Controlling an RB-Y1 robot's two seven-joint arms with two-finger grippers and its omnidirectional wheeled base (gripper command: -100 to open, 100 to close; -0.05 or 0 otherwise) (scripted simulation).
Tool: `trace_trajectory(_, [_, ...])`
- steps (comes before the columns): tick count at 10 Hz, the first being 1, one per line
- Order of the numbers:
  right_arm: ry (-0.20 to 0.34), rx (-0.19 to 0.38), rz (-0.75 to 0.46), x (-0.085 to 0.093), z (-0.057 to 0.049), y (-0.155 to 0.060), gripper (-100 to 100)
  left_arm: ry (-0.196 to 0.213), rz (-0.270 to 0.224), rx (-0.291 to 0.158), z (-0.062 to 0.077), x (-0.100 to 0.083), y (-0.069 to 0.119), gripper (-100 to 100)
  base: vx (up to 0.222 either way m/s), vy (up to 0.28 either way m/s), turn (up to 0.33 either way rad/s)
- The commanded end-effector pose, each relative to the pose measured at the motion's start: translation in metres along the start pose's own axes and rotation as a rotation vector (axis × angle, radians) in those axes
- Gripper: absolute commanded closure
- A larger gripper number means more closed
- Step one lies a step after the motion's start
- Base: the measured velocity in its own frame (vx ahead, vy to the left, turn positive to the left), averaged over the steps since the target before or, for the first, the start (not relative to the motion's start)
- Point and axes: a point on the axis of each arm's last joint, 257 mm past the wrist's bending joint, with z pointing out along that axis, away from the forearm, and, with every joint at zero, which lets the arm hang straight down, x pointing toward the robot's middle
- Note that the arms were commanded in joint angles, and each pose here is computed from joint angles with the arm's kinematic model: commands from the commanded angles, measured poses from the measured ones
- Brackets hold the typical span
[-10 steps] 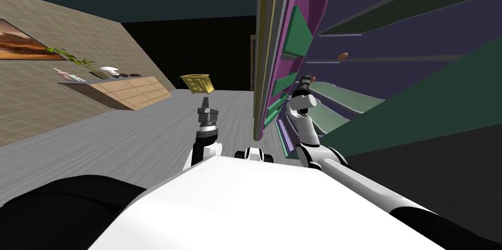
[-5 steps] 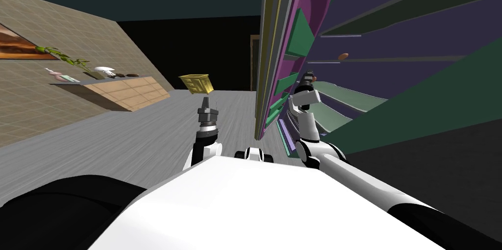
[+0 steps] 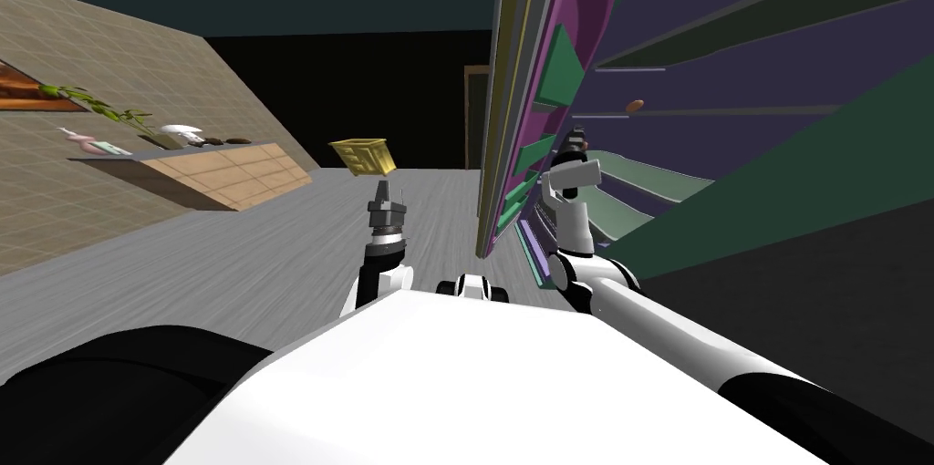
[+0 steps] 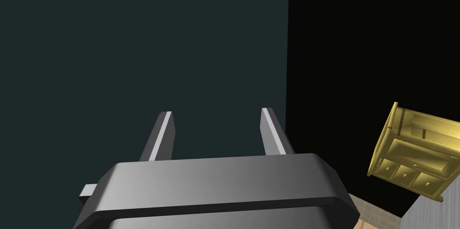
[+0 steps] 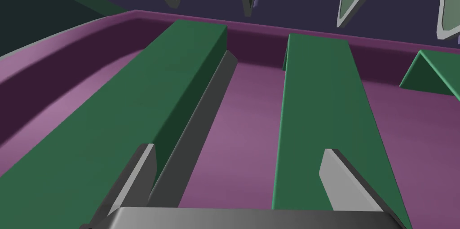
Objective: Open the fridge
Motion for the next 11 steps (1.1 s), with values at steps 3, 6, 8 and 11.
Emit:
trace_trajectory(3, [-0.035, -0.055, 0.014, -0.007, 0.011, 0.001, -100, 0.000, 0.000, 0.000, 0.000, 0.000, 0.000, 0, -0.031, 0.107, -0.062])
trace_trajectory(6, [-0.054, -0.076, 0.011, -0.011, 0.015, 0.002, -100, 0.000, 0.000, 0.000, 0.000, 0.000, 0.000, 0, -0.045, 0.091, -0.050])
trace_trajectory(8, [-0.071, -0.094, 0.016, -0.016, 0.018, 0.003, -100, 0.000, 0.000, 0.000, 0.000, 0.000, 0.000, 0, -0.046, 0.085, -0.057])
trace_trajectory(11, [-0.108, -0.125, 0.026, -0.025, 0.023, 0.004, -100, 0.000, 0.000, 0.000, 0.000, 0.000, 0.000, 0, -0.052, 0.119, -0.076])
